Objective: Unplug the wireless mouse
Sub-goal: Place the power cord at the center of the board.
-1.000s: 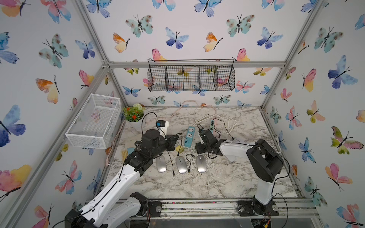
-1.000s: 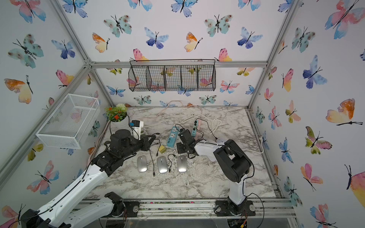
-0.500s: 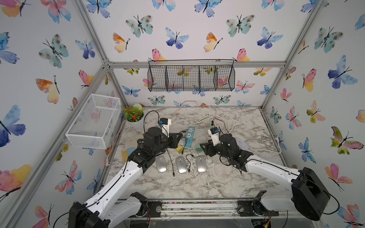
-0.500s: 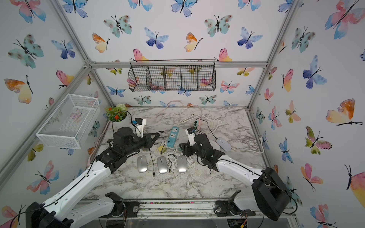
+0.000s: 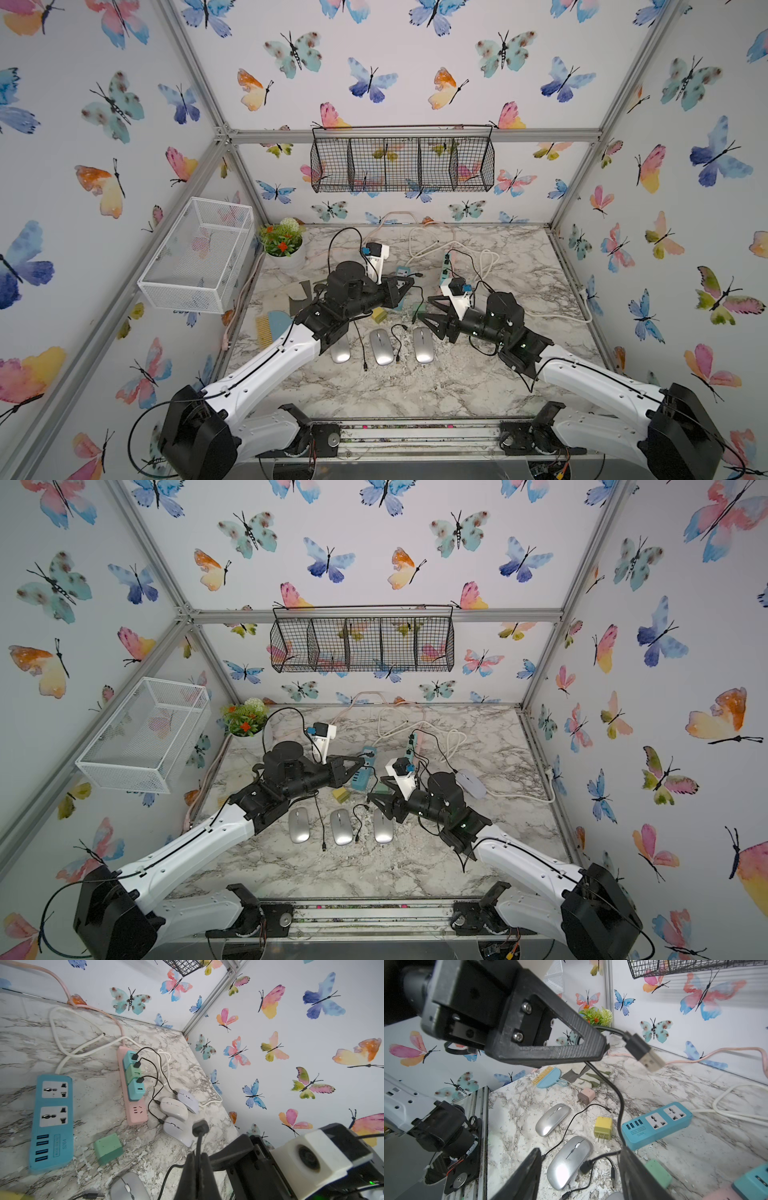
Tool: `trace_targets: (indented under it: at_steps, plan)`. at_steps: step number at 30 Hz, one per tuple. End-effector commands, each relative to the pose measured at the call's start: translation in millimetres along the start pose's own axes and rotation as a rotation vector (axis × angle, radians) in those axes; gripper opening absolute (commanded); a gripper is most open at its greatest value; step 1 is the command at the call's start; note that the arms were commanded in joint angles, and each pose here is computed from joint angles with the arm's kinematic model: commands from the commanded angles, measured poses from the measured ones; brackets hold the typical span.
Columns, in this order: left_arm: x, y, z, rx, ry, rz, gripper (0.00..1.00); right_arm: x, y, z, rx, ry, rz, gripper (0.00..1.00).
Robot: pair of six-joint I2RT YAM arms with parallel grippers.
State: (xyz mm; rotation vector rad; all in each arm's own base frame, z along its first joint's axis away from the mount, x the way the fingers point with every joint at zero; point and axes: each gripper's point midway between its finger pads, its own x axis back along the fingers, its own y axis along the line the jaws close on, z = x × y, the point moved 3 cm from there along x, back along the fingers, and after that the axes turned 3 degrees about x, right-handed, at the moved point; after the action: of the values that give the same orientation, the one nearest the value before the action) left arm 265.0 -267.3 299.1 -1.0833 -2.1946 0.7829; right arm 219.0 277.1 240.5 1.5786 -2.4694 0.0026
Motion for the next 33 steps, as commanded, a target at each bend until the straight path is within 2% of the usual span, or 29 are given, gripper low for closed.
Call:
trace_targets:
  at_steps: [1,7,13,21,33]
  plan:
    - [-1,-16,-1,-0.019,0.001,0.068,0.00,-2,-2,-16,0.080,-0.029,0.015,0.59]
    - [3,-18,5,-0.035,0.018,0.073,0.00,3,-14,-23,0.171,-0.022,0.115,0.53]
    - [3,-22,9,-0.041,0.040,0.096,0.00,-4,-8,-30,0.229,0.004,0.056,0.46]
    - [3,-22,10,-0.044,0.047,0.102,0.00,-12,-13,-34,0.242,0.002,0.069,0.35]
    - [2,-18,10,-0.036,0.039,0.080,0.00,-12,-11,-32,0.235,0.011,0.051,0.02]
